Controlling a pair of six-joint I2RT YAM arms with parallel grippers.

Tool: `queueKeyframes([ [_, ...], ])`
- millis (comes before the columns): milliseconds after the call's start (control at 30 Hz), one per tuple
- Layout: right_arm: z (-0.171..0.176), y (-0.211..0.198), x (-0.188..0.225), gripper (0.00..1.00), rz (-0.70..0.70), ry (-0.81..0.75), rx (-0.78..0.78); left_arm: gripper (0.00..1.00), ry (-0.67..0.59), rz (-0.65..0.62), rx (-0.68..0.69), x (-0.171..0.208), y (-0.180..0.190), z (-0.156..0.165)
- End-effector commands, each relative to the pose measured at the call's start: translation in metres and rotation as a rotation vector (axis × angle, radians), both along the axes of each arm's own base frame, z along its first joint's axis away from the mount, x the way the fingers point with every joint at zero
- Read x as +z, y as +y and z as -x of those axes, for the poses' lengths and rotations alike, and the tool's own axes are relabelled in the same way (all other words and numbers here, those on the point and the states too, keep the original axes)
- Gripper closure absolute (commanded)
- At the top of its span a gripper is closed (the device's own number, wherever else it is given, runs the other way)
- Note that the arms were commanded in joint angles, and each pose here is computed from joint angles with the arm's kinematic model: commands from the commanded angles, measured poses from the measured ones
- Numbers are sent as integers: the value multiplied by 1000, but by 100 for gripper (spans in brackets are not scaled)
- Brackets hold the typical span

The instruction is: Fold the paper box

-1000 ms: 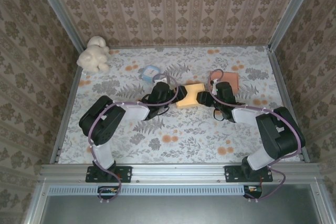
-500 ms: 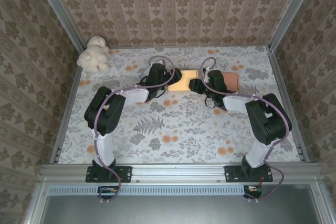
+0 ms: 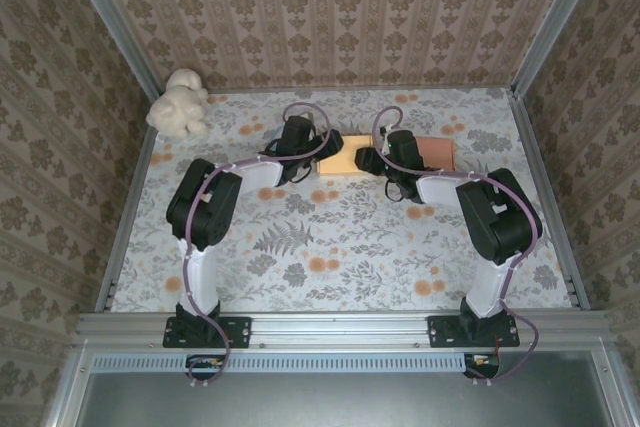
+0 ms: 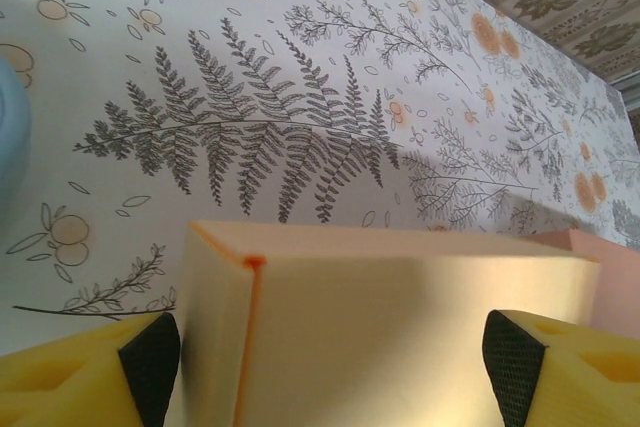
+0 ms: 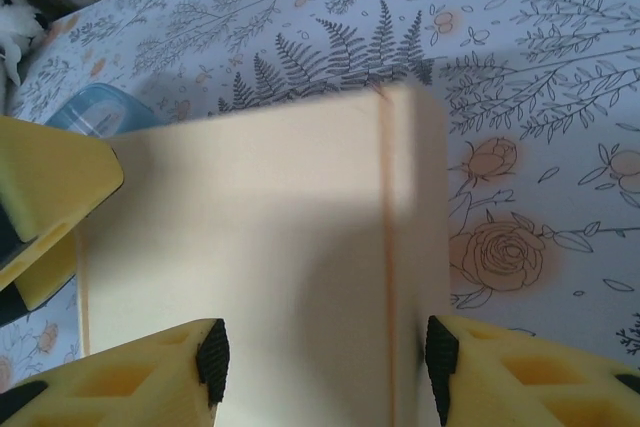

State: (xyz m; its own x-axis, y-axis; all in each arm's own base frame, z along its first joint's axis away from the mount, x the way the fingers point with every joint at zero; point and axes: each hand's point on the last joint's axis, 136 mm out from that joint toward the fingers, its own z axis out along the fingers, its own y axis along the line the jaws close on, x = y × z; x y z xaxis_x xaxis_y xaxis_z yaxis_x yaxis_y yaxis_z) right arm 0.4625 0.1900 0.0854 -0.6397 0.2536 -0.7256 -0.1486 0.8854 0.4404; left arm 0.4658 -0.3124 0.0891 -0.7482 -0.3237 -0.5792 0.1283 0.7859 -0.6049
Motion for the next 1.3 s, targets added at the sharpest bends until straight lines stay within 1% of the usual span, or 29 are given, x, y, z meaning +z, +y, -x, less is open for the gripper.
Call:
queueKeyframes([
  [0, -1, -6, 12, 42, 63, -16, -20, 17, -30, -54, 6, 12, 14, -6],
  [133, 5, -16, 19, 41, 95, -28, -43, 16, -47, -109, 14, 25, 22, -7],
  [400, 32, -32, 57, 41, 106, -84, -64, 16, -99, -87, 36, 55, 38, 16],
  [567, 56, -47, 75, 40, 121, -108, -88, 16, -145, -77, 37, 78, 46, 39],
  [767, 88, -69, 98, 40, 182, -170, -112, 15, -226, -97, 21, 108, 52, 75],
  [933, 122, -99, 119, 37, 237, -237, -179, 15, -320, -175, -4, 131, 57, 114],
  [967, 129, -107, 123, 29, 253, -253, -207, 15, -340, -188, 0, 136, 61, 122],
  [1000, 135, -116, 126, 3, 273, -271, -236, 14, -365, -194, 4, 141, 64, 130],
  [1033, 140, -123, 130, 0, 291, -289, -259, 5, -384, -200, 0, 144, 67, 137],
  [1067, 145, -131, 132, 0, 319, -309, -285, 0, -412, -203, -4, 150, 70, 145],
  [1167, 153, -155, 136, 0, 425, -365, -365, 0, -478, -230, -1, 161, 83, 164],
  [1267, 157, -179, 124, 0, 559, -389, -441, 0, -523, -260, 35, 167, 102, 175],
])
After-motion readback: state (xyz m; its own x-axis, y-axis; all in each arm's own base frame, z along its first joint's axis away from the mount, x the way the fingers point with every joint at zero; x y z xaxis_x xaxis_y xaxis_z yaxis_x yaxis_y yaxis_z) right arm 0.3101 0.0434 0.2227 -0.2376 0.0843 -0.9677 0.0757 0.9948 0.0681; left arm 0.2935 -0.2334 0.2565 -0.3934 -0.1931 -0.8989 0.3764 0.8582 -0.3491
